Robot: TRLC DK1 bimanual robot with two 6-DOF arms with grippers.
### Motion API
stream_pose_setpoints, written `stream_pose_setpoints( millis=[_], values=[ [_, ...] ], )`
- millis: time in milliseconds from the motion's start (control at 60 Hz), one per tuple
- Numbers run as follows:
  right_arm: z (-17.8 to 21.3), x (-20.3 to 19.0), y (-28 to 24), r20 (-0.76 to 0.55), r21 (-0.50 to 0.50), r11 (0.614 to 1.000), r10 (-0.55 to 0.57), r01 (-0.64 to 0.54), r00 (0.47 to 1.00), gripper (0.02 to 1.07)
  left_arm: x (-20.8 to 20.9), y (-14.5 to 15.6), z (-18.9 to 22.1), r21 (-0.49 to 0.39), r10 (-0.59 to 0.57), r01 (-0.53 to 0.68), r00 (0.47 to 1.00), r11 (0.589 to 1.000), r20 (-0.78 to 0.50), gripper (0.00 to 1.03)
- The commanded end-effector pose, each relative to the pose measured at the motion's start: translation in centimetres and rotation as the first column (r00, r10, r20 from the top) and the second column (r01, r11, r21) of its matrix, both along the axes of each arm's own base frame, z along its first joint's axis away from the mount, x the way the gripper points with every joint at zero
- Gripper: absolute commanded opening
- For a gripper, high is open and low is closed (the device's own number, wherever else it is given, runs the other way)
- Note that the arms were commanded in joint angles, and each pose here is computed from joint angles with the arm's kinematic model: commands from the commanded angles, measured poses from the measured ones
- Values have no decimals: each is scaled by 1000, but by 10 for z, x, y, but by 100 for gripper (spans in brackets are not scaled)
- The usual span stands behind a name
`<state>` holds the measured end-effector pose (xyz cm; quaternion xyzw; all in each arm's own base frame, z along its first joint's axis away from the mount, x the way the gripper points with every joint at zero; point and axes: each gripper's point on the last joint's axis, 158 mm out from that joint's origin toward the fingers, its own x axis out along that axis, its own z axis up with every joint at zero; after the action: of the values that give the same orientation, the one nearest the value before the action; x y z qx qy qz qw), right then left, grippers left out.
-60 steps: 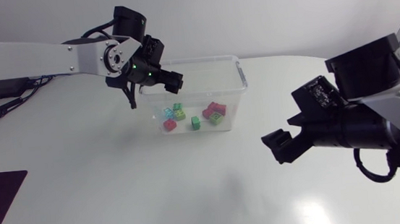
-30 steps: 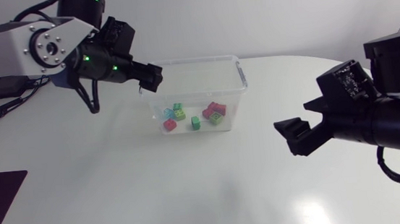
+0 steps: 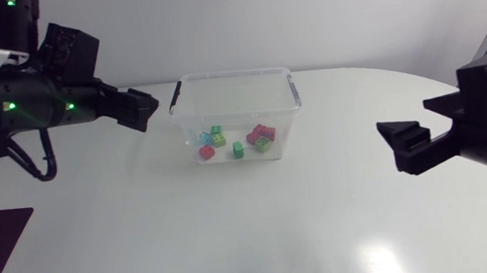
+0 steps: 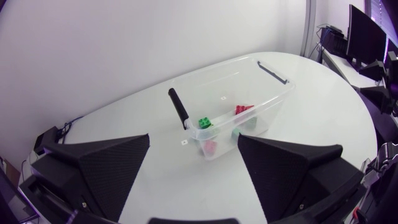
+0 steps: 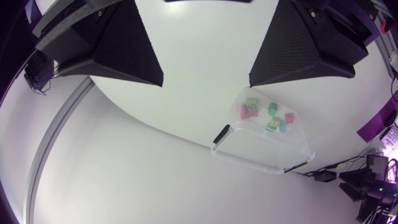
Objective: Place the duplo bricks in the container
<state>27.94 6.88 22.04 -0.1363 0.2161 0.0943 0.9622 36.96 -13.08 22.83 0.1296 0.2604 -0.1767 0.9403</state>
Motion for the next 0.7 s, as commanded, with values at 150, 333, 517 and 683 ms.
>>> stream_pose_setpoints(
  millis=[150,333,517,683],
  values=[
    [14,-12,-34,70,-25,995,-99,101,993,102,-31,24,-6,9,46,-46,999,999,23,99],
    [24,-19,-50,115,-9,989,-147,149,982,102,-45,37,-3,-4,83,-83,995,997,59,99],
    [36,-30,-64,169,4,982,-185,187,968,102,-58,52,-1,2,126,-127,986,992,109,99],
    [37,-36,-74,192,-3,976,-214,219,958,102,-67,60,7,-1,152,-154,977,988,150,99]
  ],
)
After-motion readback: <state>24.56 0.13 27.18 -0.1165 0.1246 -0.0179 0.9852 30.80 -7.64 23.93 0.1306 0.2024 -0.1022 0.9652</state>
